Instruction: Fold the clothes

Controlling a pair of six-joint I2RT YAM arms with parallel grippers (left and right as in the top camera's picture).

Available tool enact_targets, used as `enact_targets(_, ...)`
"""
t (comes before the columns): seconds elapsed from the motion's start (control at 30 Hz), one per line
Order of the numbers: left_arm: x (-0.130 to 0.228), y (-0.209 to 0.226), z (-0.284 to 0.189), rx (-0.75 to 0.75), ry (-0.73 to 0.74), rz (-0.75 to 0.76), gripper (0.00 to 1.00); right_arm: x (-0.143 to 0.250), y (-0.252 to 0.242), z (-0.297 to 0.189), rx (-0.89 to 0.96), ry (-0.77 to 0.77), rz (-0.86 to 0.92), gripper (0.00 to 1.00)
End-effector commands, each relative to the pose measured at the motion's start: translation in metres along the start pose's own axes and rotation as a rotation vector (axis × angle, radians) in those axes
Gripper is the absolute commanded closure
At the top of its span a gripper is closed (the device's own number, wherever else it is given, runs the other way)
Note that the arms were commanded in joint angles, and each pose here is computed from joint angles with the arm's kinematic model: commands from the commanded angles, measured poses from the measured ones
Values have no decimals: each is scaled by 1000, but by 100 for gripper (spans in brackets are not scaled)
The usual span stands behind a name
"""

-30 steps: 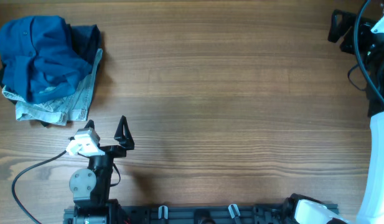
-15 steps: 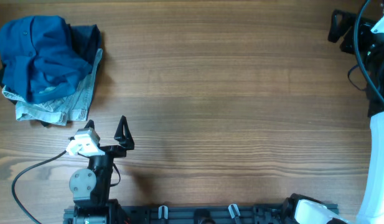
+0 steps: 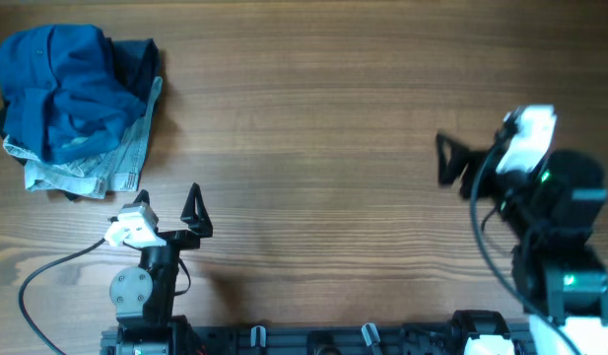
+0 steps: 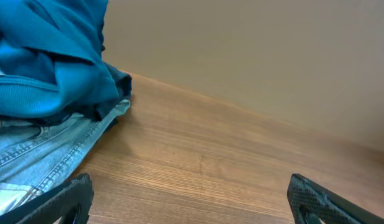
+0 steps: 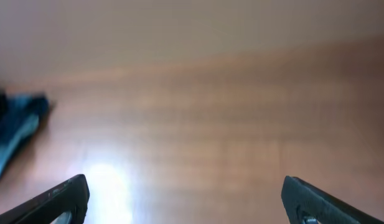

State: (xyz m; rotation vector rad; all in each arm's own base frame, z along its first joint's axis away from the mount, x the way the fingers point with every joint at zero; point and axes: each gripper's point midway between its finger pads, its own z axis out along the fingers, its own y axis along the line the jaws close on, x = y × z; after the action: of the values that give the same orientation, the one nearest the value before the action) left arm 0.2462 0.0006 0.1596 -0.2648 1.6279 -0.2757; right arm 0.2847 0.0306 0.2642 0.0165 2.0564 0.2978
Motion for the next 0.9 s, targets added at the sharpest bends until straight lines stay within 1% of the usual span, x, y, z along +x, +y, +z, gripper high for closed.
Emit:
enact_targets(0.0,1,4,0,-16,-5,-9,0,17,-7,0,23,-96,-44,0)
enact_targets(0.1,1,4,0,-16,-5,-9,0,21,-9,0,8,-295,-77,0)
enact_targets(0.17,1,4,0,-16,-5,-9,0,27,-9,0,-19,-384,-51,0)
enact_targets(0.37,1,4,0,-16,-5,-9,0,47,-12,3,-56,-541,-33,0)
enact_targets(0.5,1,4,0,-16,-5,-9,0,63,-16,10,-54,-533,-33,0)
enact_targets(0.87,1,4,0,-16,-5,-9,0,86,-21,18,-40,-475,-20,0)
